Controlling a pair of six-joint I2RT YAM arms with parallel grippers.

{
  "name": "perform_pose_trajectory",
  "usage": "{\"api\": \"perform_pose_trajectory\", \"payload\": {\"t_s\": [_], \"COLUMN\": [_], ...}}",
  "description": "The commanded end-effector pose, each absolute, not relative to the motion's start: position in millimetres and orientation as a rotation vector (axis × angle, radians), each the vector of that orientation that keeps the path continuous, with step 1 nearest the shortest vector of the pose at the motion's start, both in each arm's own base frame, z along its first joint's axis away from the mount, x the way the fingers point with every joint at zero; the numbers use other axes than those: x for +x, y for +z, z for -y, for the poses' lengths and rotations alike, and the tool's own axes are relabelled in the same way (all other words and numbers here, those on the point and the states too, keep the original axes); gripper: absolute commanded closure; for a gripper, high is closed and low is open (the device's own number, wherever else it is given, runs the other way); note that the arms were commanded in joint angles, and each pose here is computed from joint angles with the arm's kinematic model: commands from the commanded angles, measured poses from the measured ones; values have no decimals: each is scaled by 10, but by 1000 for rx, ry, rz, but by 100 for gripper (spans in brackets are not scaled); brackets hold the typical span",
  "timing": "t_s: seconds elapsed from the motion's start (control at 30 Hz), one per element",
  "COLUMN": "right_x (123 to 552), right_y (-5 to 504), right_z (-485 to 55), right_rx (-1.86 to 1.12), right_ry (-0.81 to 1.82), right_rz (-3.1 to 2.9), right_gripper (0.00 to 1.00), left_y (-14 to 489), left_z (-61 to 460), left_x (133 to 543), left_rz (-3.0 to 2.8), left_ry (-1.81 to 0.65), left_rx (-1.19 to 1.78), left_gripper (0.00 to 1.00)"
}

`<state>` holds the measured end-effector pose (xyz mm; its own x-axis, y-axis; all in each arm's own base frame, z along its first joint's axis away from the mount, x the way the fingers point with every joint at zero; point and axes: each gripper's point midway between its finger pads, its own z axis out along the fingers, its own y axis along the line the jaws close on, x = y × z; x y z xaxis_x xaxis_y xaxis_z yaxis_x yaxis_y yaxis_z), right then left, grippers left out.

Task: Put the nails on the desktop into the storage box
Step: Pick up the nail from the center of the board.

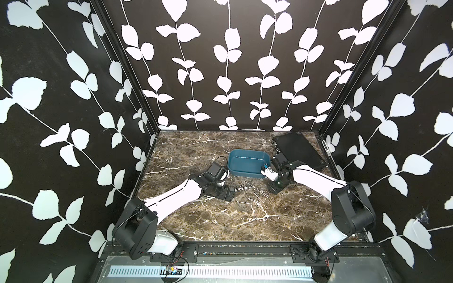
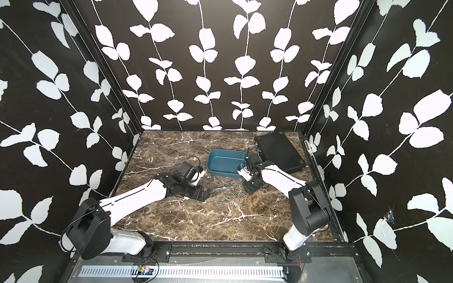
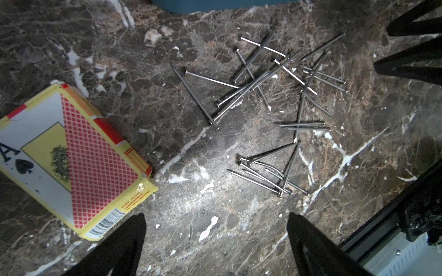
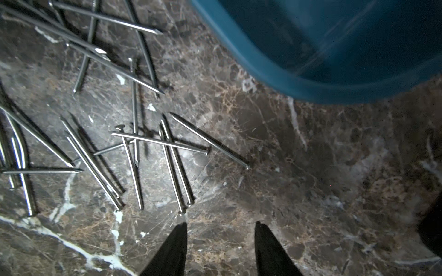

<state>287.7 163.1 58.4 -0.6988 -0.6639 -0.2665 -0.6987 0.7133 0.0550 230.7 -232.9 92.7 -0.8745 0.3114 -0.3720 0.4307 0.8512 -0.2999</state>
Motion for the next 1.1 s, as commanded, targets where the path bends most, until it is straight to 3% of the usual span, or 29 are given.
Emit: {"api": "perform_pose_trajectory", "payload": {"t_s": [0.0,0.37,1.07], "right_x": [2995,3157,3112], "right_y": [608,444,81], "right_z": [-1666,-1714,-1847], "right_rx": [-1212,-1344,-1470], "right_ry": [176,130,145], "right_rz": [-2583,-2555,-2597], "right_gripper": [50,45,47], "left_y": [967,988,956], "left_z": [2332,2324,2310], "left_x": [2307,2294,2304], "left_rz": [-2727,-2739,-2759], "left_ry": [-538,-516,-484], "left_rx": [578,623,641], "left_gripper": [5,4,4]}}
